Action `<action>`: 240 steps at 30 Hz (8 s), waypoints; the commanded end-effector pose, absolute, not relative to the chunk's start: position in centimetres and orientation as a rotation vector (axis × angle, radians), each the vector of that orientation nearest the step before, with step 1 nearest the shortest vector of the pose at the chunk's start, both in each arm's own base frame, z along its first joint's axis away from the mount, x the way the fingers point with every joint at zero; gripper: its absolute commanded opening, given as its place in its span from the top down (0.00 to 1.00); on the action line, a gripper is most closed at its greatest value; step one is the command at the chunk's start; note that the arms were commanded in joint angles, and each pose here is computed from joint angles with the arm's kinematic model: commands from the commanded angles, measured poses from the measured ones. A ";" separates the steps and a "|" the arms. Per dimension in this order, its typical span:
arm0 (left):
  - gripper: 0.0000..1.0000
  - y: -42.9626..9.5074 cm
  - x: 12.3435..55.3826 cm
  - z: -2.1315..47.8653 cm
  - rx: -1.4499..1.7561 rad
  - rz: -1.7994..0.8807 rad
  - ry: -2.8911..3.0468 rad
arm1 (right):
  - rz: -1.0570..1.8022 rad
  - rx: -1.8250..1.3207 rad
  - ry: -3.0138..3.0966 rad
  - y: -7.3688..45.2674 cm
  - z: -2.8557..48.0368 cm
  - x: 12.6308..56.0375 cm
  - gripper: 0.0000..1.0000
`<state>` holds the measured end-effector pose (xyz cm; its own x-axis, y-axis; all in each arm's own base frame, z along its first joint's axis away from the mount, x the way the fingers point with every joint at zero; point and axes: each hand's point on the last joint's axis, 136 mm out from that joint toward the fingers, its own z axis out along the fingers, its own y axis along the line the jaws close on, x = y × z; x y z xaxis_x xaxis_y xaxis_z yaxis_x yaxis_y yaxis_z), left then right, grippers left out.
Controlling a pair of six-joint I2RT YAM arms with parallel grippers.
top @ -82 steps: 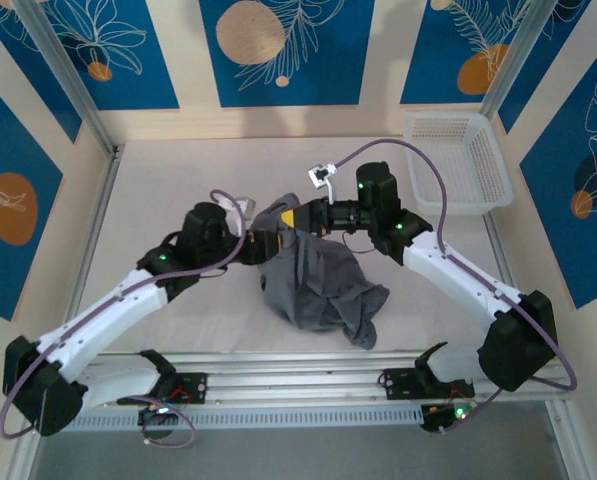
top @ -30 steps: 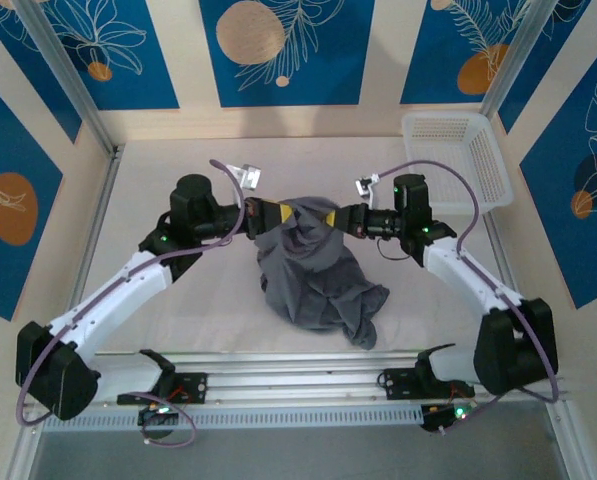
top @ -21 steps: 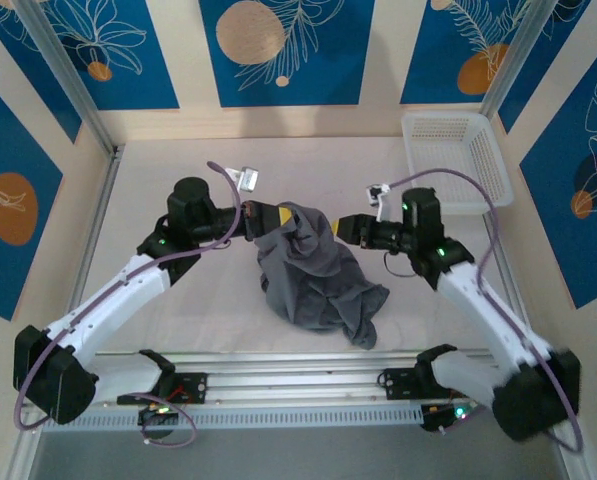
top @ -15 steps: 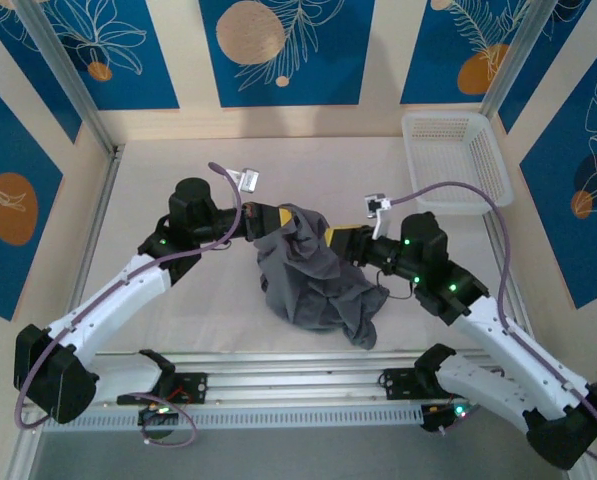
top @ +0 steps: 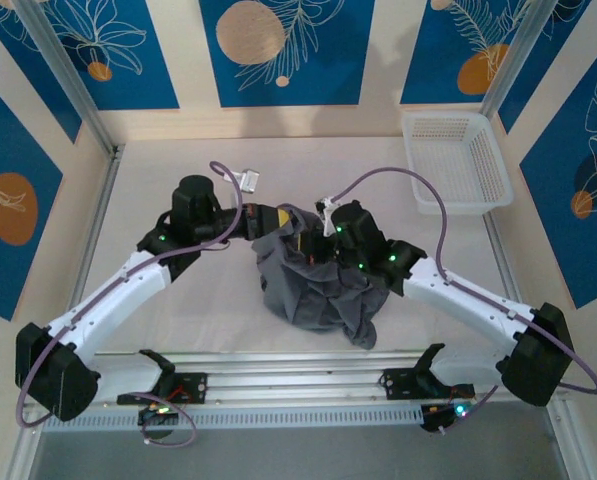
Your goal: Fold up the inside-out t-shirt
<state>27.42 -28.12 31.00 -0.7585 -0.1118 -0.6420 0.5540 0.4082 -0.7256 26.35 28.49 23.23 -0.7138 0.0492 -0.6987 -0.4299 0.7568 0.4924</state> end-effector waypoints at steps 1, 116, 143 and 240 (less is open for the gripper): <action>1.00 -24.9 29.7 28.0 0.260 -1.185 2.189 | 0.967 -0.433 2.089 28.7 27.7 24.8 1.00; 1.00 -28.4 29.8 32.4 0.453 -1.421 2.149 | -0.019 -0.821 1.471 28.4 32.3 30.4 0.44; 0.61 -26.8 32.6 28.8 0.553 -1.177 2.233 | 1.179 -0.874 1.931 30.0 31.1 22.1 1.00; 0.46 -29.1 29.1 12.6 0.470 -0.121 2.221 | 1.101 -0.309 2.405 25.7 25.6 27.8 1.00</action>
<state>28.15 -29.70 11.05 -0.6052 0.3185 -0.7296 0.4219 0.9055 0.0453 28.00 25.79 25.21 -0.8534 -0.0097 -0.5212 -0.3993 0.6547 0.6418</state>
